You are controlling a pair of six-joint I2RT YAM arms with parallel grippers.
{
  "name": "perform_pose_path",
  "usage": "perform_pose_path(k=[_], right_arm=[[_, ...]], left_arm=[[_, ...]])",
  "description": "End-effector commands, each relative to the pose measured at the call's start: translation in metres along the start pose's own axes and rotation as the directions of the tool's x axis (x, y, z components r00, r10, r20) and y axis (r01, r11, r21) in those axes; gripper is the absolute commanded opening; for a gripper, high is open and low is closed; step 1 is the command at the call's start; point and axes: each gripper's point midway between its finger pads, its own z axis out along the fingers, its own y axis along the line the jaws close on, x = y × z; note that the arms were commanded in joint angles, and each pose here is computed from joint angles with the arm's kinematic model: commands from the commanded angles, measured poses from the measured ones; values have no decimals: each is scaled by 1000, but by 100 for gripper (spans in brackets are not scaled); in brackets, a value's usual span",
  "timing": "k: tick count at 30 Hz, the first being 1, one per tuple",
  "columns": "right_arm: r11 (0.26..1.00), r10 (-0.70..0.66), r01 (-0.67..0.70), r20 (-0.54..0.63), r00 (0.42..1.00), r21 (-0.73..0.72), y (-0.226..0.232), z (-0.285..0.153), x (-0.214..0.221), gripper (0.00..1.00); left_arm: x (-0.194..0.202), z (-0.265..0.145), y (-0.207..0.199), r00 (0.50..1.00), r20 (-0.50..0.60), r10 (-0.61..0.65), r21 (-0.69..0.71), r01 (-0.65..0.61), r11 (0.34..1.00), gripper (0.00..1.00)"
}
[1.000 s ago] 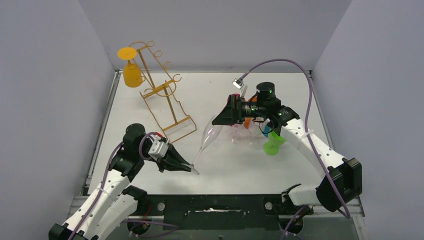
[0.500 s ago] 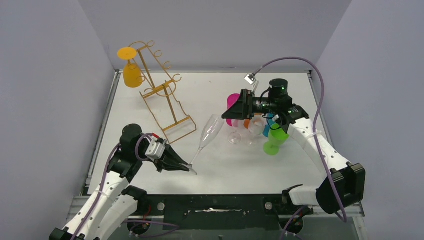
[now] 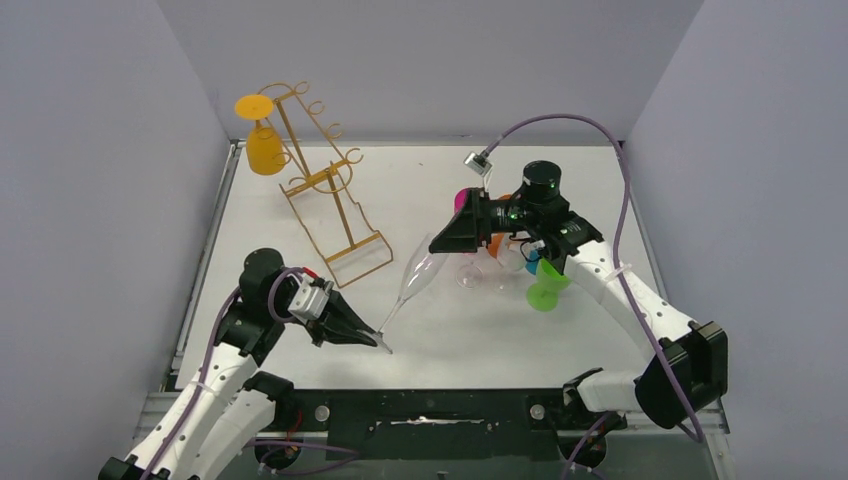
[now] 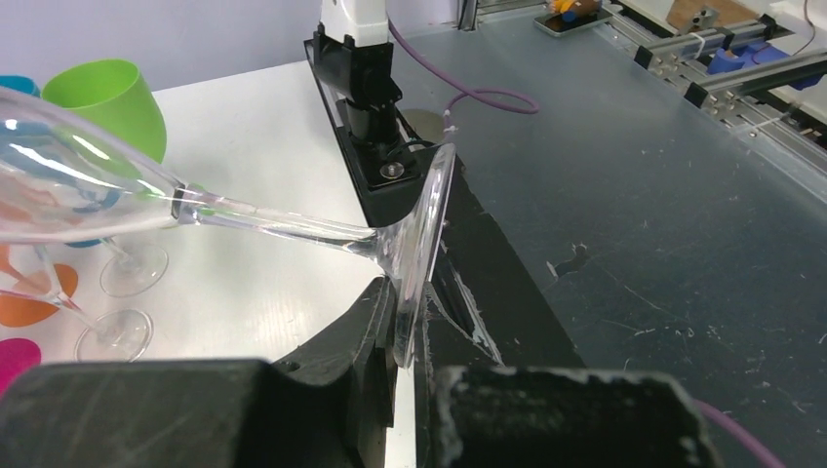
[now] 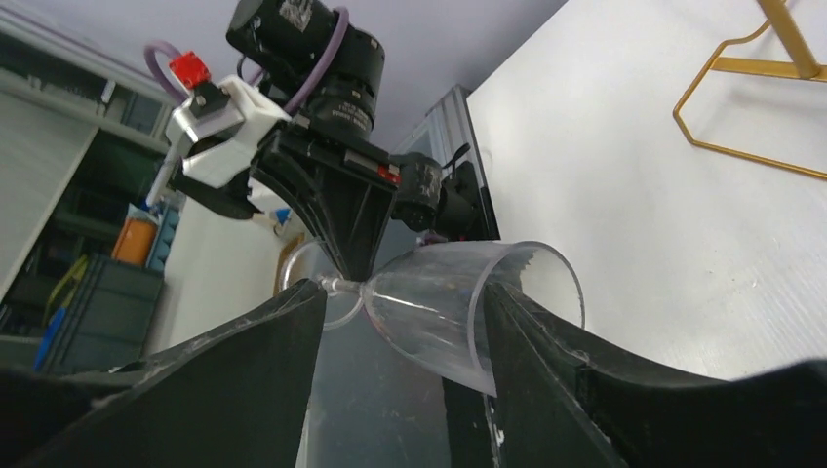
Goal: Take the wine glass off the wine glass rack
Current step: Place the wine glass at the center of the board.
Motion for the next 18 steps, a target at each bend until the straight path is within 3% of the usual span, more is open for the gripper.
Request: perform_pose_path(k=[1, 3, 5, 14, 18], right_arm=[[993, -67, 56, -112, 991, -105, 22, 5, 16, 59], [992, -57, 40, -139, 989, -122, 23, 2, 21, 49], [990, -64, 44, -147, 987, -135, 27, 0, 24, 46], [974, -79, 33, -199, 977, -226, 68, -1, 38, 50], [976, -57, 12, -202, 978, -219, 68, -2, 42, 38]], left_arm=[[-20, -1, -2, 994, 12, 107, 37, -107, 994, 0], [-19, -2, -2, 994, 12, 108, 37, -109, 993, 0], [-20, -2, -2, 994, 13, 112, 36, -112, 993, 0], [-36, -26, 19, 981, -21, 191, -79, -192, 978, 0], [-38, -27, 22, 984, -21, 180, -86, -181, 980, 0]])
